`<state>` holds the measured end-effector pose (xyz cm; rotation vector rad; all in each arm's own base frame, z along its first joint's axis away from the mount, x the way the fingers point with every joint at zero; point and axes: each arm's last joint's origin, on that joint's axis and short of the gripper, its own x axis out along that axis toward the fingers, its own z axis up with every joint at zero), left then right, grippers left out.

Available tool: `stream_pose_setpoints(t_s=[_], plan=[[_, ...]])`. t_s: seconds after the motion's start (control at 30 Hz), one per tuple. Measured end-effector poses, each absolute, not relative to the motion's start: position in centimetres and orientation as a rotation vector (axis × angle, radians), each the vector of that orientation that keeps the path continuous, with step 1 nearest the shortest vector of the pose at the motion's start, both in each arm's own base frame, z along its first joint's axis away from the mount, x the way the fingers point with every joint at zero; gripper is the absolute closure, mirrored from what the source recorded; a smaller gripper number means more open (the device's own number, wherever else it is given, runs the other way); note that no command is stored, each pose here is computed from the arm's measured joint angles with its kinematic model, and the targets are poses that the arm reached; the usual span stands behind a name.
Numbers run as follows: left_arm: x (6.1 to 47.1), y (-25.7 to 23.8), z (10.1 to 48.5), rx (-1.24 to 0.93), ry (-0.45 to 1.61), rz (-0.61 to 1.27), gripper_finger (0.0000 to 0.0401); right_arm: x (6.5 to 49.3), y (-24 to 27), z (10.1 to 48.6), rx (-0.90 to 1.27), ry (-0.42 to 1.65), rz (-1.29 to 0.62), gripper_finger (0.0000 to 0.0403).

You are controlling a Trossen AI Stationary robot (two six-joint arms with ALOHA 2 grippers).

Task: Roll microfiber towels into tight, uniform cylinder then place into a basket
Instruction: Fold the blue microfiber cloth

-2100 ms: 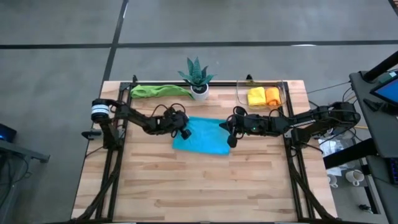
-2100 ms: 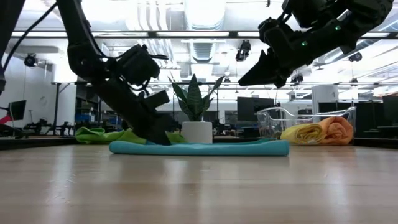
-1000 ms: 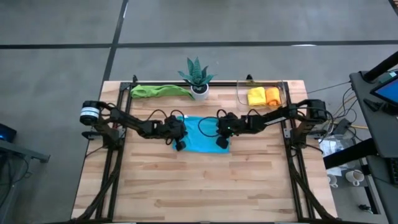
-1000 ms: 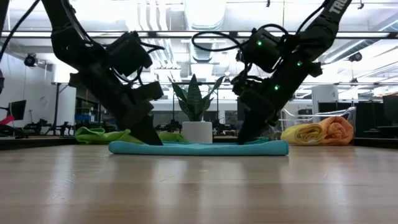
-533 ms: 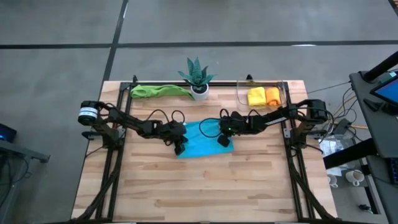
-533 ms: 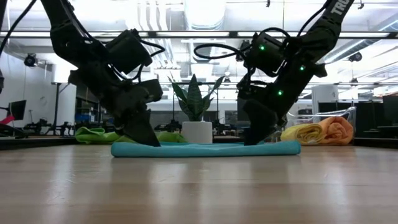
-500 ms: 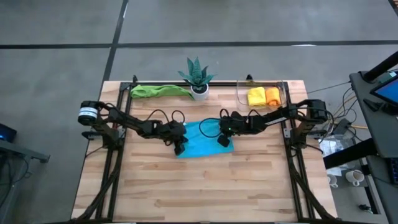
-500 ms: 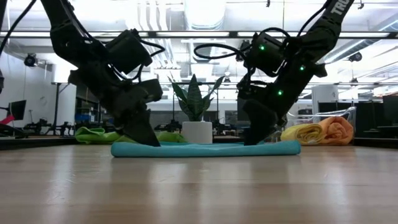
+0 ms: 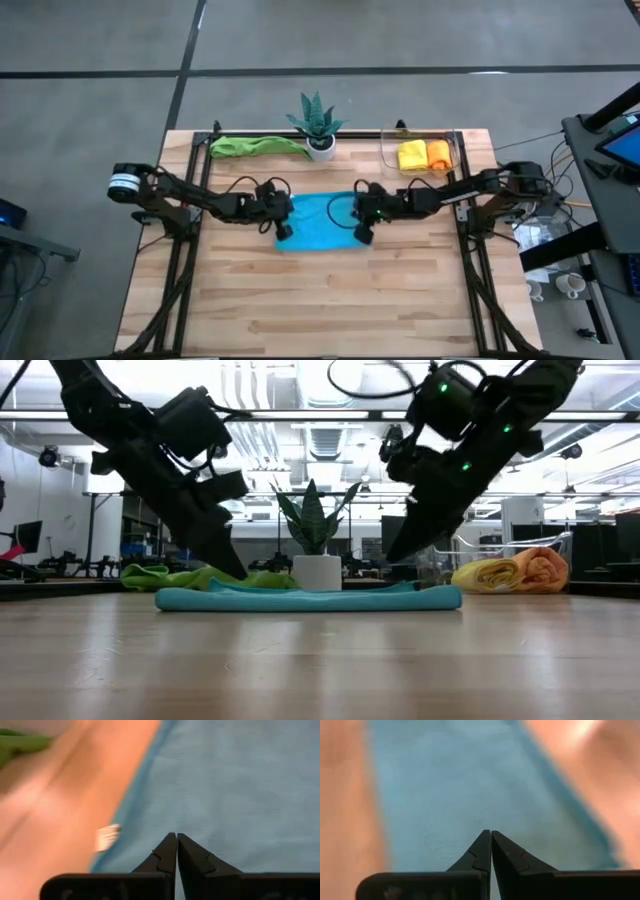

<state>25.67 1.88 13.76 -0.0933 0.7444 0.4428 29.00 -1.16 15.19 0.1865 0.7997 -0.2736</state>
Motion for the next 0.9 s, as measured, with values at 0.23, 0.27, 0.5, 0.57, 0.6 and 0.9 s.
stream_pose_setpoints(t_s=[0.23,0.27,0.5,0.57,0.6,0.9], plan=[[25.6,2.3,13.7,-0.032,0.723,0.58,0.0401,28.9,1.0,14.0,0.195,0.881,-0.083,0.0394],[25.6,2.4,13.6,-0.022,0.72,0.603,0.0401,28.9,1.0,13.7,0.194,0.897,-0.086,0.0394],[25.8,2.5,13.0,0.001,0.742,0.621,0.0401,29.2,1.2,12.1,0.211,0.959,-0.053,0.0394],[25.8,2.5,12.7,0.005,0.759,0.62,0.0401,29.2,1.2,11.8,0.213,0.968,-0.052,0.0394],[25.7,2.5,12.6,0.007,0.768,0.62,0.0401,29.2,1.2,11.8,0.213,0.969,-0.051,0.0394],[25.9,3.0,11.1,0.013,0.835,0.601,0.0401,29.2,1.2,11.8,0.247,0.974,-0.066,0.0394]])
